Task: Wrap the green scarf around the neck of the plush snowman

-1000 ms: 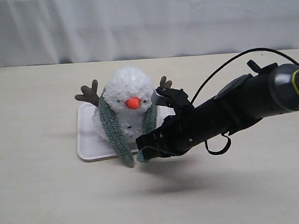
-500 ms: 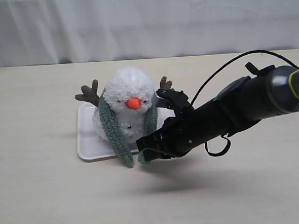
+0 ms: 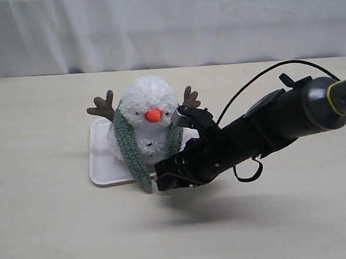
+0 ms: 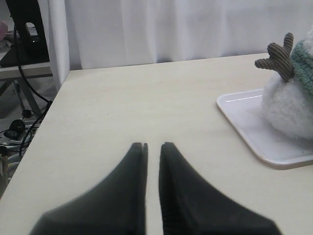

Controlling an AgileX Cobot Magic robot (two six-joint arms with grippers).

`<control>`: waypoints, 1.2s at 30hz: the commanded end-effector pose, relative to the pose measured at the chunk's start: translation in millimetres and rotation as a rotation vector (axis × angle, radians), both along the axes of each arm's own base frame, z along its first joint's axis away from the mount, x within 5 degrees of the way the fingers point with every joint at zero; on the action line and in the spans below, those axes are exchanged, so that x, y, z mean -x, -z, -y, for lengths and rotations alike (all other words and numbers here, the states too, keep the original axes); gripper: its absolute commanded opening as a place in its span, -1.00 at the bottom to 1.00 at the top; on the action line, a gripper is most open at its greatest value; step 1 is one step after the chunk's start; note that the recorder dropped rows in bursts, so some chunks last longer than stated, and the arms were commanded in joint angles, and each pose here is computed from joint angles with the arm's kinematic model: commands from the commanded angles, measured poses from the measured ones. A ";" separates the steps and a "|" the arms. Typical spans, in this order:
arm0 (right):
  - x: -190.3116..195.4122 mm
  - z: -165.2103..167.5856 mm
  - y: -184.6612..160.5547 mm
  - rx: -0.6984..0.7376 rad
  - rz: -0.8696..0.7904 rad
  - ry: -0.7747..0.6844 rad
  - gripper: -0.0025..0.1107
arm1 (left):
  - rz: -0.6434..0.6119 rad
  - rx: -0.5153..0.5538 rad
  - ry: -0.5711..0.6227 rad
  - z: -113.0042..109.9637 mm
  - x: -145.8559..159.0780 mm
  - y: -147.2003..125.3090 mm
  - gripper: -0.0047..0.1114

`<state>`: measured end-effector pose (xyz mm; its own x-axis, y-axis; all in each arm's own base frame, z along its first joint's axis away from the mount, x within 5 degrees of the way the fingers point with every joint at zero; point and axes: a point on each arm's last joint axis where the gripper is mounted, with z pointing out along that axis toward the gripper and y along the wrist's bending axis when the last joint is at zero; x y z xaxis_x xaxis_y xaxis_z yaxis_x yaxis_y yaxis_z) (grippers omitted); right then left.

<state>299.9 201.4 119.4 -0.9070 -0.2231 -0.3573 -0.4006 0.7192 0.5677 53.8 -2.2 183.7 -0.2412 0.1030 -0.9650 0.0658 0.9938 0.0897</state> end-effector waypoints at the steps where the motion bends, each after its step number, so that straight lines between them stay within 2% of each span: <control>1: 6.9 -4.7 -7.2 -0.060 -0.038 -0.074 -0.05 | 0.013 0.000 -0.002 -0.1 -0.1 -0.3 -0.74; 4: 14.8 -10.0 -11.0 -0.121 -0.096 -0.126 0.05 | 0.013 0.000 -0.002 -0.1 -0.1 -0.3 -0.74; 11: 42.6 -34.9 -16.2 -0.181 -0.174 -0.283 0.04 | 0.013 0.000 -0.002 -0.1 -0.1 -0.3 -0.74; 15: 42.9 -42.0 -20.0 -0.183 -0.153 -0.308 0.03 | 0.013 0.000 -0.002 -0.1 -0.1 -0.3 -0.74; 17: 38.8 -43.7 -24.1 -0.184 -0.132 -0.294 -0.07 | 0.013 0.000 -0.002 -0.1 -0.1 -0.3 -0.74; 21: 31.0 -43.6 -38.1 -0.169 -0.037 -0.256 -0.45 | 0.013 0.000 -0.002 -0.1 -0.1 -0.3 -0.74; 24: 28.2 -39.6 -57.3 -0.141 0.091 -0.256 -0.77 | 0.013 0.000 -0.002 -0.1 -0.1 -0.3 -0.74; 25: 27.9 -36.4 -74.2 -0.103 0.196 -0.241 -0.88 | 0.013 0.000 -0.002 -0.1 -0.1 -0.3 -0.74; 28: 38.8 -31.3 -105.9 -0.028 0.416 -0.166 -0.88 | 0.013 0.000 -0.002 -0.1 -0.1 -0.3 -0.74; 29: 48.1 -27.1 -120.5 0.007 0.532 -0.121 -0.88 | 0.013 0.000 -0.002 -0.1 -0.1 -0.3 -0.74; 33: 81.2 -5.0 -153.6 0.069 0.815 0.012 -0.88 | 0.013 0.000 -0.002 -0.1 -0.1 -0.3 -0.74; 36: 103.0 15.6 -166.1 0.065 0.902 0.050 -0.88 | 0.013 0.000 -0.002 -0.1 -0.1 -0.3 -0.74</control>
